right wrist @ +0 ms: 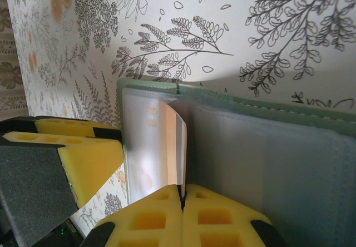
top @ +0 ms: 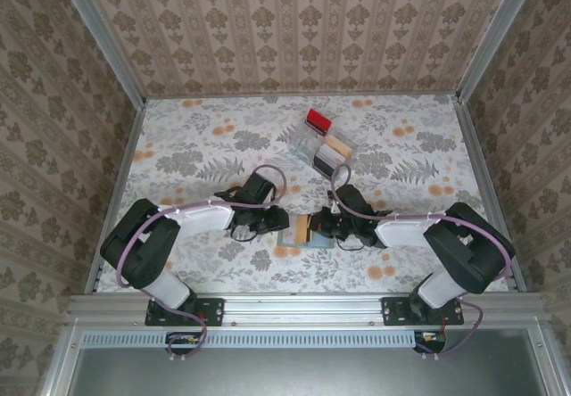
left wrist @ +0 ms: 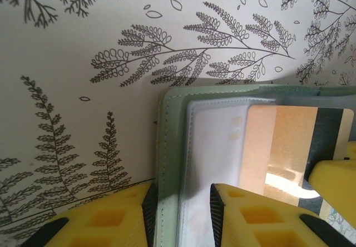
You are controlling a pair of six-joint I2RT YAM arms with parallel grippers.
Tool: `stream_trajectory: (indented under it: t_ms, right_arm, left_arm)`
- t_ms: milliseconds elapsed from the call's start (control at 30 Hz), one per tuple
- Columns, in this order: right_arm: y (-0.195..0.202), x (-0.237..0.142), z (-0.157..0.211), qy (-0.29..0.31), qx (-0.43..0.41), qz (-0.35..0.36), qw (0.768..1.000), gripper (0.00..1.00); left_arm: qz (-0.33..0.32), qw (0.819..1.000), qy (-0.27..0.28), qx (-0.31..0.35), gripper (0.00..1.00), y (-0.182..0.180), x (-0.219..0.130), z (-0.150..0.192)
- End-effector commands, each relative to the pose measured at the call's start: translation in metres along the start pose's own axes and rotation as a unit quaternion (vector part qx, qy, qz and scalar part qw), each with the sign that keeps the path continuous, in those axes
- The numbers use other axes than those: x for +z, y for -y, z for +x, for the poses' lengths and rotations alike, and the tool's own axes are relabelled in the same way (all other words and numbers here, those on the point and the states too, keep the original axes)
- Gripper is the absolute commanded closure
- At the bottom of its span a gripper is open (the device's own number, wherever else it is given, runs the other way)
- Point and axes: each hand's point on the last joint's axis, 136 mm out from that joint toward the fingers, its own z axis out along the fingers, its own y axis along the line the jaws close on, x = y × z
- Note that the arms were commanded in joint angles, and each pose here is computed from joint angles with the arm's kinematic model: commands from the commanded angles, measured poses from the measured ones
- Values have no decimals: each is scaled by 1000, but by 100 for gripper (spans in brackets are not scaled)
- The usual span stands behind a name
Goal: Put the credit cards into the card holder
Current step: Insert the credit card into the card slot.
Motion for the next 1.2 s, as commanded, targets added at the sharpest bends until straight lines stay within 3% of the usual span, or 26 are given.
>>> stream_trajectory:
  t_ms: [0, 367, 633, 933, 1167]
  right_arm:
    - [7, 8, 14, -25, -6, 18, 999, 93]
    - [-5, 20, 12, -47, -33, 43, 997, 87]
    - [1, 0, 6, -43, -69, 106, 991, 71]
    - [-11, 15, 8, -62, -65, 75, 993, 86]
    - [-23, 30, 10, -67, -32, 49, 996, 86]
  left_arm:
    - [-10, 1000, -17, 4, 66, -6, 6, 10]
    - [-11, 1000, -14, 5, 67, -4, 5, 8]
    - [-16, 1000, -14, 5, 69, -7, 6, 8]
    - [-6, 1000, -15, 9, 70, -1, 7, 6]
    - [-1, 1000, -13, 5, 69, 1, 8, 7]
